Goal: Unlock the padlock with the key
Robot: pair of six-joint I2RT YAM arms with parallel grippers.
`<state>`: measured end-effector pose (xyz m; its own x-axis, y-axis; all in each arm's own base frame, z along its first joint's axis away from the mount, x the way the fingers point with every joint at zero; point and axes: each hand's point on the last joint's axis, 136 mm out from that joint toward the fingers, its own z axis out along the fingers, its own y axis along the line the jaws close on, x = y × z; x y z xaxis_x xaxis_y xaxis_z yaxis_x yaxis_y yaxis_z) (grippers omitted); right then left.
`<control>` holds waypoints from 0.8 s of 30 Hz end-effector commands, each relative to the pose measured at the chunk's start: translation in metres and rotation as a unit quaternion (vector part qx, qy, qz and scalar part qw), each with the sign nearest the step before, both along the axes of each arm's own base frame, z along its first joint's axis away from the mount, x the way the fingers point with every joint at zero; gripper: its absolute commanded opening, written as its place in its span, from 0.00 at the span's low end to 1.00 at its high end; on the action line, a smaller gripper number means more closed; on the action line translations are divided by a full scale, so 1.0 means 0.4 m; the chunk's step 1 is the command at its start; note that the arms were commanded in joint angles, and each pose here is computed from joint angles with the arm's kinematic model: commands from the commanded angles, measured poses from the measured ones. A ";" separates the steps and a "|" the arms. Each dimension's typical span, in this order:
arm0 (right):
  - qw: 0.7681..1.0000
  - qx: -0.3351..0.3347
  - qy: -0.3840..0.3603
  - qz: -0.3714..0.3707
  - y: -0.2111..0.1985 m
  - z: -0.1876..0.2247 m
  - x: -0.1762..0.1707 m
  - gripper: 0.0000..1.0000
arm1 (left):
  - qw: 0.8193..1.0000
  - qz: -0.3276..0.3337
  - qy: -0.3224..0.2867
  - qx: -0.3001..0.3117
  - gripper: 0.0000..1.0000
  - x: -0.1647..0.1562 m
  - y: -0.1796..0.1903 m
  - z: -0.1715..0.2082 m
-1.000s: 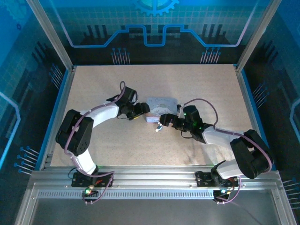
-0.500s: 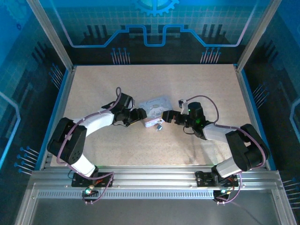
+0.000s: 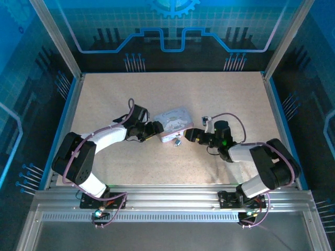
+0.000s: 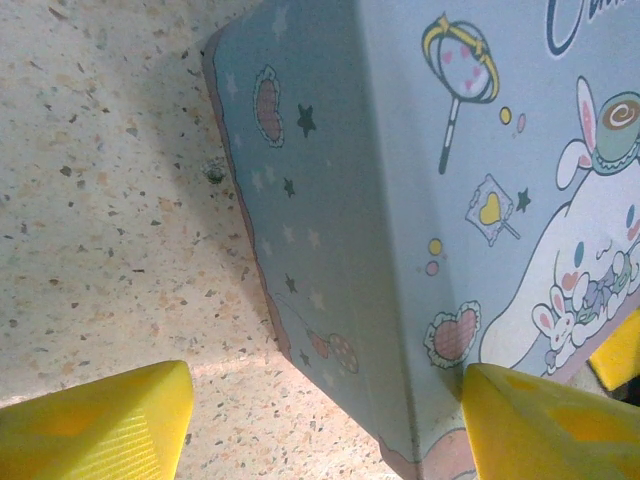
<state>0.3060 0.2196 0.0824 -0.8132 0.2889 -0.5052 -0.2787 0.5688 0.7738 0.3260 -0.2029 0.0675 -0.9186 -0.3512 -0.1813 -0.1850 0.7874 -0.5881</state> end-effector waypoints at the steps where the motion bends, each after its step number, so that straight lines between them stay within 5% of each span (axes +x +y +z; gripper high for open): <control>1: 0.999 0.035 0.002 0.010 0.023 0.007 0.003 0.72 | 0.999 0.007 0.034 0.026 0.72 -0.044 0.026 -0.042; 15: 0.998 0.037 0.047 -0.010 0.073 -0.073 0.017 0.48 | 0.999 0.008 0.033 0.017 0.72 -0.042 0.018 -0.038; 24: 0.997 0.044 0.060 0.001 0.112 -0.101 0.012 0.42 | 0.999 0.008 0.035 0.014 0.72 -0.044 0.017 -0.042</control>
